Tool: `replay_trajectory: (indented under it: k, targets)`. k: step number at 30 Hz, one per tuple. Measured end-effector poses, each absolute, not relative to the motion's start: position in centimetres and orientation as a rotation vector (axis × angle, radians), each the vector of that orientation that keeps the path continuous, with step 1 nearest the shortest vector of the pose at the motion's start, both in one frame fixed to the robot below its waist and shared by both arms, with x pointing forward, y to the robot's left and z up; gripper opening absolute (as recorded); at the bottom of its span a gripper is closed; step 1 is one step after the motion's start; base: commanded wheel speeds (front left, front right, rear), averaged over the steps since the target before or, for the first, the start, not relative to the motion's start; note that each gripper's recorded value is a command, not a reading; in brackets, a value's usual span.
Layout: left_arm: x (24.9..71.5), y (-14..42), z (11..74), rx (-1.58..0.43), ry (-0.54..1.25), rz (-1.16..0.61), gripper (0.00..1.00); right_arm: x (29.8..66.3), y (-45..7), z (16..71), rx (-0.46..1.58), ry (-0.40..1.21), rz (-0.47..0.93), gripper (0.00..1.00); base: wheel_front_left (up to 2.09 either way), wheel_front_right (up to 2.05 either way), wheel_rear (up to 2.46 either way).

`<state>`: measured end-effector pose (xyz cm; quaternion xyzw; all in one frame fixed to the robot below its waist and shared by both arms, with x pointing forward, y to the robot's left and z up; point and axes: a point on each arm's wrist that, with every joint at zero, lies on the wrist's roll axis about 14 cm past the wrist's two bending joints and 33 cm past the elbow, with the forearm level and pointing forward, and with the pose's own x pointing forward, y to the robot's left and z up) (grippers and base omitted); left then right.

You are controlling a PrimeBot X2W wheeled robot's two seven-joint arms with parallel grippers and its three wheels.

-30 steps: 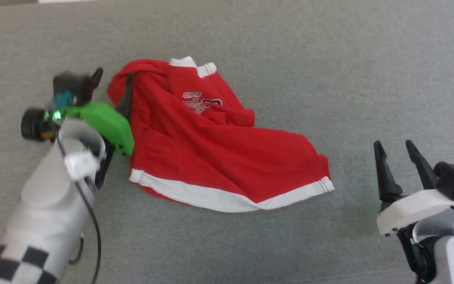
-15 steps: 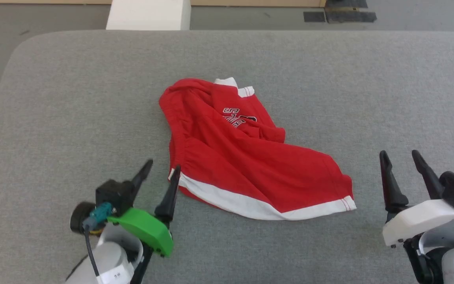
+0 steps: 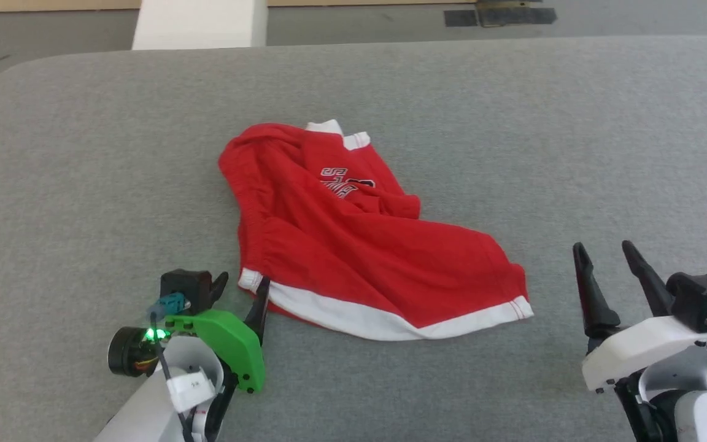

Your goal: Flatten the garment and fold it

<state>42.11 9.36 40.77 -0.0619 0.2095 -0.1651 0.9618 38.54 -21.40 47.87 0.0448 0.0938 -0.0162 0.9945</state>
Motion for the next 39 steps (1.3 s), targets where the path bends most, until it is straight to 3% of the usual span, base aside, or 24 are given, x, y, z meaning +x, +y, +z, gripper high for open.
replay_trajectory:
  k: [2,3,4,5,13,26,36,37,38,39]
  targets:
    - [42.1,8.9,40.4,-0.113,0.451,-0.352,1.0,38.3,-21.6,47.7,0.093,0.194,-0.04,1.0,0.0,0.0,0.0]
    - [42.1,8.7,40.2,-0.105,0.466,-0.364,0.93,38.2,-21.7,47.6,0.096,0.197,-0.044,1.0,0.0,0.0,0.0]
    - [42.1,8.5,40.1,-0.098,0.474,-0.373,0.56,38.1,-21.8,47.5,0.098,0.199,-0.048,1.0,0.0,0.0,0.0]
    - [42.2,8.4,40.1,-0.095,0.474,-0.377,0.0,38.0,-21.9,47.4,0.098,0.2,-0.051,1.0,0.0,0.0,0.0]
    - [41.9,7.8,41.0,-0.103,0.449,-0.402,0.0,37.6,-21.9,47.1,0.1,0.221,-0.052,1.0,0.0,0.0,0.0]
    - [40.2,9.1,40.9,-0.146,0.443,-0.353,0.0,35.4,-18.3,41.2,0.121,0.479,0.044,1.0,0.0,0.0,0.0]
    - [40.3,9.1,40.2,-0.157,0.459,-0.35,0.0,36.9,-17.3,37.0,0.103,0.677,0.082,1.0,0.0,0.0,0.0]
    - [40.4,9.2,40.1,-0.158,0.461,-0.349,0.0,36.9,-17.1,36.7,0.103,0.697,0.087,0.94,0.0,0.0,0.0]
    - [40.4,9.2,40.0,-0.159,0.464,-0.347,0.0,37.1,-17.0,36.5,0.101,0.709,0.092,0.49,0.0,0.0,0.0]
    - [40.4,9.2,39.9,-0.16,0.466,-0.346,0.0,37.2,-17.0,36.4,0.099,0.715,0.095,0.38,0.0,0.0,0.0]
